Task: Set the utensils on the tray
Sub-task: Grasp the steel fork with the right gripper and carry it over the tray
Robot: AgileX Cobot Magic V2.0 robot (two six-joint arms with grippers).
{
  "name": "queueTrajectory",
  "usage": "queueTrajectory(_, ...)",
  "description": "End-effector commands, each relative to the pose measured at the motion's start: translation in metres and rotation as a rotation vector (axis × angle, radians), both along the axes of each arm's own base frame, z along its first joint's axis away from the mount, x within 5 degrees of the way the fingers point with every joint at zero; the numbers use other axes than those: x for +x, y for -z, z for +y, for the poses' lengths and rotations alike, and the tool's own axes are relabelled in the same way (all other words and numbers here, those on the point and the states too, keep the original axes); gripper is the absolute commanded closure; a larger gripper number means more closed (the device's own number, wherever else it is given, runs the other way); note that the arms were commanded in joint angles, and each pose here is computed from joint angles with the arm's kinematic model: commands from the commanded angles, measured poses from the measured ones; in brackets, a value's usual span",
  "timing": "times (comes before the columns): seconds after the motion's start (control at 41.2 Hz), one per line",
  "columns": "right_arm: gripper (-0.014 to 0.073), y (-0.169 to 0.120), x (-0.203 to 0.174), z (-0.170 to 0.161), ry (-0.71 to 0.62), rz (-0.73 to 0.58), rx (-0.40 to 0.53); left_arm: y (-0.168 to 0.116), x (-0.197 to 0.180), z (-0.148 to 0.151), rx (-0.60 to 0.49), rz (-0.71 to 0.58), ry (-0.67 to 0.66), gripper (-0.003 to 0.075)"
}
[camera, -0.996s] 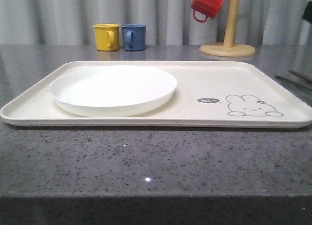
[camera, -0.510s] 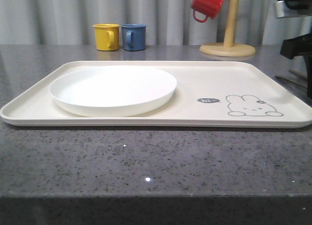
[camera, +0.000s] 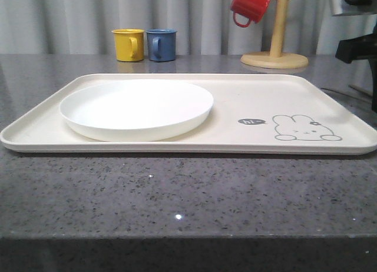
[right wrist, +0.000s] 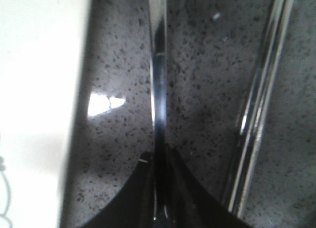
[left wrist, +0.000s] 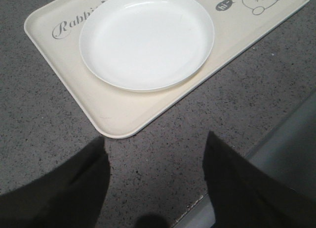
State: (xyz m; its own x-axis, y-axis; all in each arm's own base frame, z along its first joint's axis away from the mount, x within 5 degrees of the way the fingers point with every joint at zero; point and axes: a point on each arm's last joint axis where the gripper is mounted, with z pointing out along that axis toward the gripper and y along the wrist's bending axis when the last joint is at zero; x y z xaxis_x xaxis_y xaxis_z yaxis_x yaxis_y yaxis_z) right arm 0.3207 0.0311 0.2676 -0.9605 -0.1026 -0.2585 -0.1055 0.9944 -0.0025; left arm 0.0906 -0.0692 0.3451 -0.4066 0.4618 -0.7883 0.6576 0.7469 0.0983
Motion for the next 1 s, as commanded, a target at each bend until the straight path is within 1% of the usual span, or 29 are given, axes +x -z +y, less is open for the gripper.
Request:
queueTrajectory(0.0,0.0665,-0.043,-0.005,0.004,-0.016,-0.114,0.027,-0.014,0.001,-0.003,-0.066,-0.072,0.005,0.0310)
queueTrajectory(0.097,0.0664,-0.060,-0.007,0.019,-0.044,-0.128,0.080,-0.014,0.001,-0.003,-0.066,-0.072,0.005,0.0310)
queueTrajectory(0.17,0.0664,-0.068,-0.008,0.038,-0.091,-0.132,0.121,-0.014,0.001,-0.003,-0.066,-0.072,0.005,0.0310)
queueTrajectory(0.219,0.0664,-0.071,-0.008,0.054,-0.122,-0.132,0.139,-0.014,0.001,-0.003,-0.066,-0.072,0.005,0.0310)
queueTrajectory(0.291,0.0664,-0.073,-0.008,0.073,-0.126,-0.120,0.154,-0.014,0.001,-0.003,-0.066,-0.072,0.005,0.0310)
queueTrajectory(0.364,0.0664,-0.071,-0.007,0.087,-0.106,-0.090,0.155,-0.014,0.001,-0.003,-0.066,-0.072,0.005,0.0310)
queueTrajectory(0.486,0.0664,-0.059,0.000,0.106,-0.009,-0.042,0.161,-0.014,0.001,-0.003,-0.066,-0.072,0.005,0.0310)
queueTrajectory(0.607,0.0664,-0.045,0.008,0.122,0.055,-0.007,0.178,-0.014,0.001,-0.003,-0.066,-0.072,0.005,0.0310)
queueTrajectory(0.802,0.0658,-0.025,0.021,0.134,0.173,0.008,0.215,-0.014,0.001,-0.003,-0.066,-0.072,0.005,0.0310)
queueTrajectory(0.899,0.0608,-0.021,0.022,0.135,0.180,0.018,0.214,-0.014,0.001,-0.003,-0.066,-0.072,0.005,0.0310)
queueTrajectory(0.972,0.0529,-0.021,0.023,0.136,0.181,0.016,0.221,-0.014,0.001,-0.003,-0.066,-0.072,0.005,0.0310)
